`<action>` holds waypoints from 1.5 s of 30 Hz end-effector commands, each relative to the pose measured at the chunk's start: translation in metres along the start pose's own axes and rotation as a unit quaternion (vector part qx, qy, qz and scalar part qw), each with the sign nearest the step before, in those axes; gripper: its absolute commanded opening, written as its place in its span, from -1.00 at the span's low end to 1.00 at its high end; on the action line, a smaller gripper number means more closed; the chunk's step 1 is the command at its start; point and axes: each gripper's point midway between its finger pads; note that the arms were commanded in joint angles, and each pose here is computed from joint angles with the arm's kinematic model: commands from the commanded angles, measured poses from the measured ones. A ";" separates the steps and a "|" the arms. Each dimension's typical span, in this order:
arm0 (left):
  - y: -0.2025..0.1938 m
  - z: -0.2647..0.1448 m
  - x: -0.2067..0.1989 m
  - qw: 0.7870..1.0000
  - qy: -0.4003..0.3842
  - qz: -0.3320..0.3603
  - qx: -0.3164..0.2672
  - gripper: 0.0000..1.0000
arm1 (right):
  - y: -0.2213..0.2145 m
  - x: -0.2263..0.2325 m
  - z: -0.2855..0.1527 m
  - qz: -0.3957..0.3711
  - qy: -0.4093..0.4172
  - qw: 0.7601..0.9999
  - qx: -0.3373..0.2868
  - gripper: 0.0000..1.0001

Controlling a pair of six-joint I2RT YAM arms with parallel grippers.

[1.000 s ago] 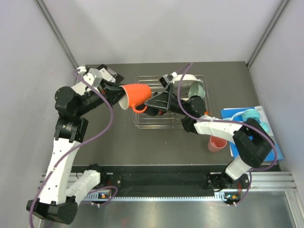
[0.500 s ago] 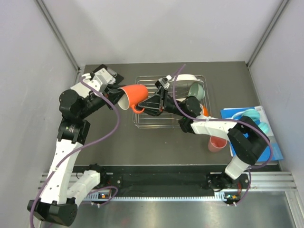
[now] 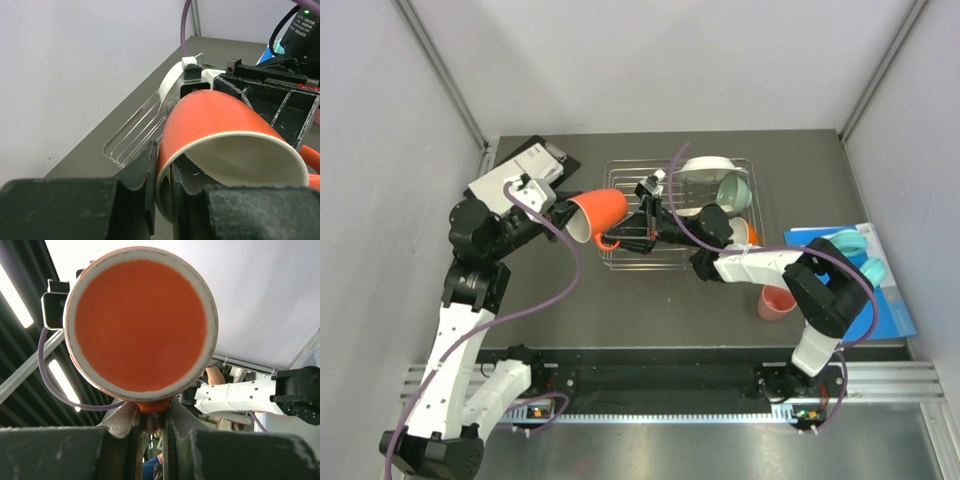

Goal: Load the mixed dishes into the dish rack

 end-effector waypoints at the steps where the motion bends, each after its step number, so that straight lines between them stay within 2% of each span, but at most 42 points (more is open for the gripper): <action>1: -0.025 0.000 -0.030 0.997 -0.064 -0.041 0.032 -0.98 | -0.028 0.109 0.001 -0.161 0.198 0.967 0.023 -1.00; 3: -0.029 0.000 -0.027 0.997 -0.051 -0.044 0.040 -0.79 | -0.027 0.107 0.004 -0.179 0.177 0.968 0.018 -1.00; 4: -0.029 -0.001 -0.023 0.997 -0.041 -0.043 0.042 -0.60 | -0.027 0.105 0.004 -0.190 0.166 0.967 0.020 -1.00; 6: -0.029 -0.003 -0.023 0.997 -0.034 -0.051 0.046 -0.47 | -0.027 0.108 0.005 -0.240 0.146 0.960 0.014 -1.00; 7: -0.029 -0.004 -0.023 0.997 -0.031 -0.056 0.047 0.21 | -0.022 0.101 0.008 -0.239 0.117 0.964 0.010 -1.00; 8: -0.028 -0.006 -0.023 0.997 -0.023 -0.057 0.047 0.59 | -0.022 0.106 0.008 -0.255 0.106 0.961 0.010 -1.00; 9: -0.028 -0.008 -0.024 0.997 -0.020 -0.064 0.049 0.73 | -0.020 0.103 0.009 -0.285 0.094 0.954 0.005 -1.00; 11: -0.027 -0.014 -0.024 0.997 -0.006 -0.065 0.051 0.98 | -0.014 0.104 0.009 -0.296 0.070 0.953 -0.002 -1.00; 17: -0.020 -0.035 -0.029 0.997 0.025 -0.047 0.056 0.98 | 0.009 0.101 0.006 -0.349 -0.005 0.937 -0.025 -1.00; 19: -0.022 -0.043 -0.032 0.996 0.031 -0.046 0.069 0.98 | 0.020 0.105 0.004 -0.387 -0.022 0.921 -0.037 -1.00; 24: -0.022 -0.059 -0.036 0.995 0.049 -0.035 0.083 0.98 | 0.048 0.106 -0.003 -0.402 -0.058 0.912 -0.063 -1.00; 26: -0.029 -0.065 -0.031 0.991 0.074 -0.042 0.101 0.98 | 0.067 0.109 -0.003 -0.423 -0.091 0.897 -0.088 -1.00; 27: -0.032 -0.067 -0.028 0.989 0.087 -0.046 0.108 0.98 | 0.081 0.079 -0.012 -0.434 -0.169 0.881 -0.086 -1.00; 28: -0.037 -0.070 -0.021 0.985 0.109 -0.052 0.119 0.98 | 0.084 0.096 -0.003 -0.465 -0.178 0.862 -0.092 -1.00; 29: -0.042 -0.071 -0.019 0.983 0.116 -0.060 0.131 0.98 | 0.102 0.084 -0.007 -0.472 -0.234 0.842 -0.117 -1.00; 30: -0.052 -0.073 -0.020 0.979 0.117 -0.071 0.151 0.98 | 0.111 0.075 -0.010 -0.511 -0.276 0.807 -0.109 -1.00; 31: -0.058 -0.074 -0.019 0.976 0.122 -0.078 0.162 0.98 | 0.105 0.073 -0.007 -0.512 -0.317 0.793 -0.093 -1.00; 32: -0.065 -0.076 -0.016 0.972 0.133 -0.084 0.176 0.98 | 0.125 0.055 -0.013 -0.518 -0.377 0.759 -0.113 -1.00; 33: -0.071 -0.077 -0.015 0.969 0.136 -0.085 0.187 0.98 | 0.132 0.064 -0.010 -0.551 -0.395 0.726 -0.113 -1.00; 34: -0.075 -0.077 -0.012 0.967 0.142 -0.085 0.191 0.98 | 0.125 0.047 -0.011 -0.549 -0.426 0.714 -0.090 -1.00; 35: -0.080 -0.078 -0.010 0.965 0.152 -0.086 0.197 0.98 | 0.140 0.031 -0.017 -0.549 -0.465 0.687 -0.103 -1.00; 38: -0.082 -0.078 -0.008 0.965 0.156 -0.085 0.195 0.98 | 0.152 0.006 -0.020 -0.557 -0.509 0.649 -0.093 -1.00; 45: -0.079 -0.077 -0.007 0.962 0.160 -0.103 0.197 0.98 | 0.181 -0.047 -0.027 -0.557 -0.564 0.605 -0.074 -1.00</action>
Point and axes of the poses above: each gripper's point midway between its finger pads, its own z axis out along the fingers, its own x axis along the line the jaws close on, y = z × x, and after that the axes turned 3 degrees about -z, right-handed
